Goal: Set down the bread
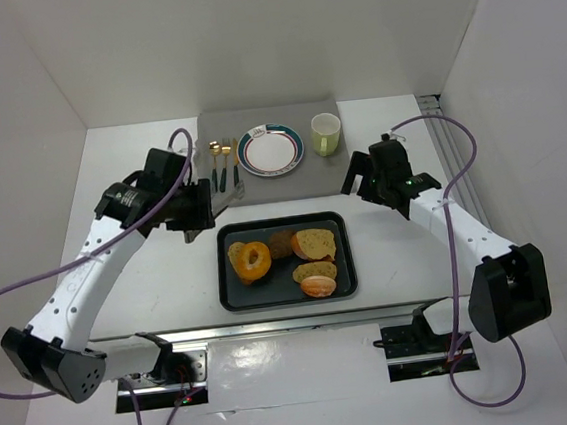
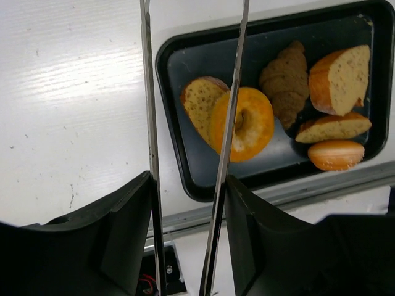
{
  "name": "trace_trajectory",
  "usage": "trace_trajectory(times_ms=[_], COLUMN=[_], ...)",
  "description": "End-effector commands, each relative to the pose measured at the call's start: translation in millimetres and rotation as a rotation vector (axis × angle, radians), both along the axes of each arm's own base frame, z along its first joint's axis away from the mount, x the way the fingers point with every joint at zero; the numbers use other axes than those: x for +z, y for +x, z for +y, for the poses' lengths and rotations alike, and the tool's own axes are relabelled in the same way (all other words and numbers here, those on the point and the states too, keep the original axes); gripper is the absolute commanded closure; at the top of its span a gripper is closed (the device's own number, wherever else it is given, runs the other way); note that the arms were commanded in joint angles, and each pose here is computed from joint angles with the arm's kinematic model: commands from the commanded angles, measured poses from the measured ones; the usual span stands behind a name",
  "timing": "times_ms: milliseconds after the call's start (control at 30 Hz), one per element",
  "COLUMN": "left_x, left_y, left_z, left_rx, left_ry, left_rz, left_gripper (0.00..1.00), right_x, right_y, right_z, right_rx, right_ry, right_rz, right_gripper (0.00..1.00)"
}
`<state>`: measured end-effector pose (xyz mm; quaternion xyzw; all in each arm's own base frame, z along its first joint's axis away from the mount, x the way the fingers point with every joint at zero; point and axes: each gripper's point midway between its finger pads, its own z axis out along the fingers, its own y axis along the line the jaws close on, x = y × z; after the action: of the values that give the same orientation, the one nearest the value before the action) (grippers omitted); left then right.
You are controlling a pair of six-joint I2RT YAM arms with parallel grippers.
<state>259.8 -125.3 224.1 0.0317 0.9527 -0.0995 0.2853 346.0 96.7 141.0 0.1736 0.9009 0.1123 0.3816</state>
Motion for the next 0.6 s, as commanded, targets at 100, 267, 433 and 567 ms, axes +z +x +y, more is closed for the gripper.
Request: trace_trajectory(times_ms=[100, 267, 433, 567], left_x=[2, -13, -16, -18], left_y=[-43, -78, -101, -107], left_z=[-11, -10, -5, 2], left_rx=[-0.115, -0.14, -0.131, -0.102], left_ry=[-0.048, -0.079, -0.074, -0.064], left_rz=[0.055, 0.123, 0.161, 0.164], left_gripper=[0.4, 0.44, 0.45, 0.45], right_x=[15, 13, 14, 13], right_y=[6, 6, 7, 8], right_z=[-2, -8, -4, -1], right_rx=[-0.007, -0.032, -0.023, -0.013], right_ry=[0.004, -0.02, -0.02, -0.025], right_rz=[-0.039, -0.036, -0.036, -0.02], right_gripper=[0.01, 0.01, 0.01, 0.01])
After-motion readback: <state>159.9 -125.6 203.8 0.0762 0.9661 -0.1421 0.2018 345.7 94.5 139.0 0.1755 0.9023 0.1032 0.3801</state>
